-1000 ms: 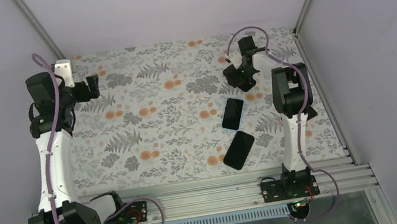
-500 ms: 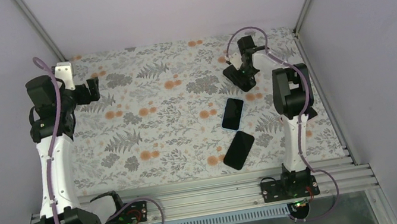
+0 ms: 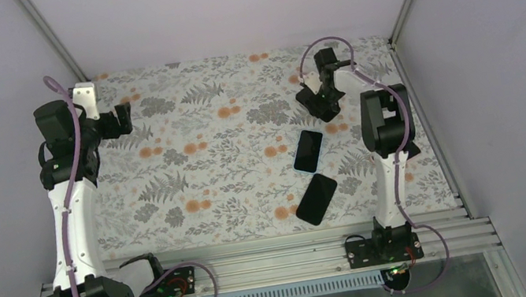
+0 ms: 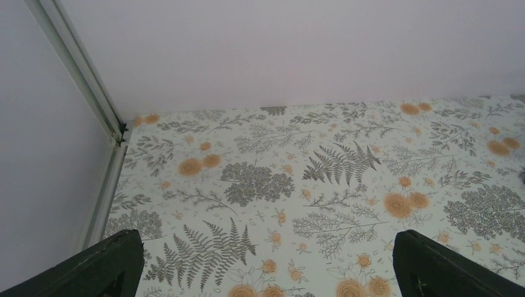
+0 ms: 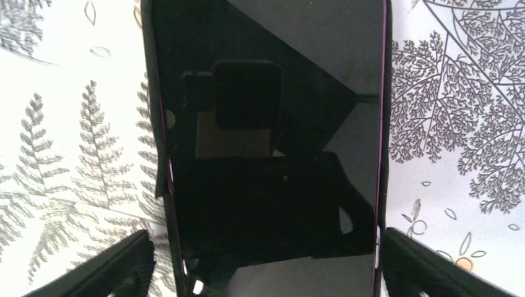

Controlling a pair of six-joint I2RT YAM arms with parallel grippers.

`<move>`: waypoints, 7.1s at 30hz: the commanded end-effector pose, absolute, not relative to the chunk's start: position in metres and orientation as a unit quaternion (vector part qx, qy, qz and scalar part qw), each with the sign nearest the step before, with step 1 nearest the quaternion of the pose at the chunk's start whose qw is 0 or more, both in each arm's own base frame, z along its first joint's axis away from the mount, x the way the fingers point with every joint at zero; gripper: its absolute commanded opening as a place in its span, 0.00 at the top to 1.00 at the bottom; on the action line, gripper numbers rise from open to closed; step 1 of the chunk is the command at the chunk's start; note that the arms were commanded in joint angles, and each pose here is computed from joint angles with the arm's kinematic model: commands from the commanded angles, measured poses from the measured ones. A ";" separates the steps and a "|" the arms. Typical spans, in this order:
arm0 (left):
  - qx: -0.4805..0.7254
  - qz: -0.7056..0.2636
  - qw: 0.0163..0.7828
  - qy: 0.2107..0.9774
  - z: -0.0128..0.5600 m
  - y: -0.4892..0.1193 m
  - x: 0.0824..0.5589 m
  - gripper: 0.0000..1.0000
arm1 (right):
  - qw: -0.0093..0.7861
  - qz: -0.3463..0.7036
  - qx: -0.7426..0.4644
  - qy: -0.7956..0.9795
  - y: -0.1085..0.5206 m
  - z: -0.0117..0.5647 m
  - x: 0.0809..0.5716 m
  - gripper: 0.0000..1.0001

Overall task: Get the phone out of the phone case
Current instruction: Pick up the phone at the center of the board, then adjust the phone.

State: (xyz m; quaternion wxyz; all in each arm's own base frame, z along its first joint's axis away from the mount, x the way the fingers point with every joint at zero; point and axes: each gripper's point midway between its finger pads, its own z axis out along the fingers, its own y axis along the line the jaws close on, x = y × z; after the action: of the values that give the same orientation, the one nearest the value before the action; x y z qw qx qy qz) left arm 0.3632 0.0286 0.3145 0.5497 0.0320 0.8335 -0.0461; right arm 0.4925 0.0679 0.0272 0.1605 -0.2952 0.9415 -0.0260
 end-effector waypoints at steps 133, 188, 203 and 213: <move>0.286 -0.456 0.401 0.741 0.295 -0.163 0.320 0.98 | 0.331 0.295 -0.502 0.743 0.374 0.295 0.287 0.01; 0.571 -0.447 0.243 0.644 0.231 -0.276 0.191 0.87 | 0.135 0.355 -0.576 0.724 0.320 0.207 0.193 0.95; 0.524 -0.396 0.365 0.660 0.299 -0.239 0.220 0.00 | 0.271 0.405 -0.541 0.686 0.325 0.307 0.241 0.96; 0.496 -0.355 0.420 0.672 0.345 -0.215 0.233 0.00 | 0.330 0.479 -0.527 0.620 0.303 0.388 0.245 0.96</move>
State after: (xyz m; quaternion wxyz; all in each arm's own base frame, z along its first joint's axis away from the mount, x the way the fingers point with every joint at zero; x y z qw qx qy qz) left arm 0.2354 -0.2219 0.3315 0.4082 0.5056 0.6657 -0.3668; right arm 0.2662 0.3054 0.3377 0.3041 -0.5158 0.6852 0.4146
